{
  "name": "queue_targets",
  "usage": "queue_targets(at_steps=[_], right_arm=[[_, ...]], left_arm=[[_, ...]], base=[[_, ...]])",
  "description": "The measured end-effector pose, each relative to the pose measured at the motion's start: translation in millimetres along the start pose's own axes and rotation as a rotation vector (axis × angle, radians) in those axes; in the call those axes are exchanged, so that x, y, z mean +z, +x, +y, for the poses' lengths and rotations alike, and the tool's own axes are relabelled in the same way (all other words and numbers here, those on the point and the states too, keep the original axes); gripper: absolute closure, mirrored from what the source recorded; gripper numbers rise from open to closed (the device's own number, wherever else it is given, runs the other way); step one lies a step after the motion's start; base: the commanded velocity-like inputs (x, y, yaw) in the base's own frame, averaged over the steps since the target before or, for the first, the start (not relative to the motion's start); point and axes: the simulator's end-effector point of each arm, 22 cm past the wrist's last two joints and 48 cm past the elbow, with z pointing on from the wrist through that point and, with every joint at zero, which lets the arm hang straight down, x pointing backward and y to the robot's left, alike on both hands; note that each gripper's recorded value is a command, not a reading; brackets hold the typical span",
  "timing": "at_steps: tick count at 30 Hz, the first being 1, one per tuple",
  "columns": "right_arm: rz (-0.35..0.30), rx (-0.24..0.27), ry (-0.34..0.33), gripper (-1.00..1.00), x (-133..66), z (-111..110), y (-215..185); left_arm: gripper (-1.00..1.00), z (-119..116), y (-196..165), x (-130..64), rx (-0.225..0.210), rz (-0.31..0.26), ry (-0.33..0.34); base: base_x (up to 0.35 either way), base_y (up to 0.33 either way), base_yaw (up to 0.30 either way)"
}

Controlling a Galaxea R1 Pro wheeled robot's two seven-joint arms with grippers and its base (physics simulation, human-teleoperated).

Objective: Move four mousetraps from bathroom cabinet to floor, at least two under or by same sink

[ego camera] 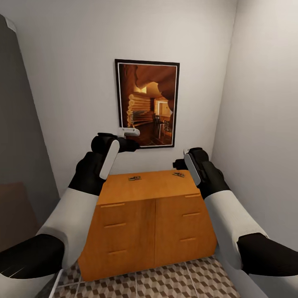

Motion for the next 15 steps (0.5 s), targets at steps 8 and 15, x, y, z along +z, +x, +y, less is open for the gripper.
queue_targets(at_steps=[8,15], right_arm=[[0.000,-0.001,0.001,-1.00,0.0,-0.6,-0.1],[0.001,0.001,0.000,-1.00,0.5,-1.9,0.3]], left_arm=[[-1.00,0.5,0.9,0.6,-0.001,0.003,0.000],[-1.00,0.1,1.0,0.6,-0.002,0.003,0.001]], base=[[0.321,0.000,0.000],[0.323,0.000,0.000]])
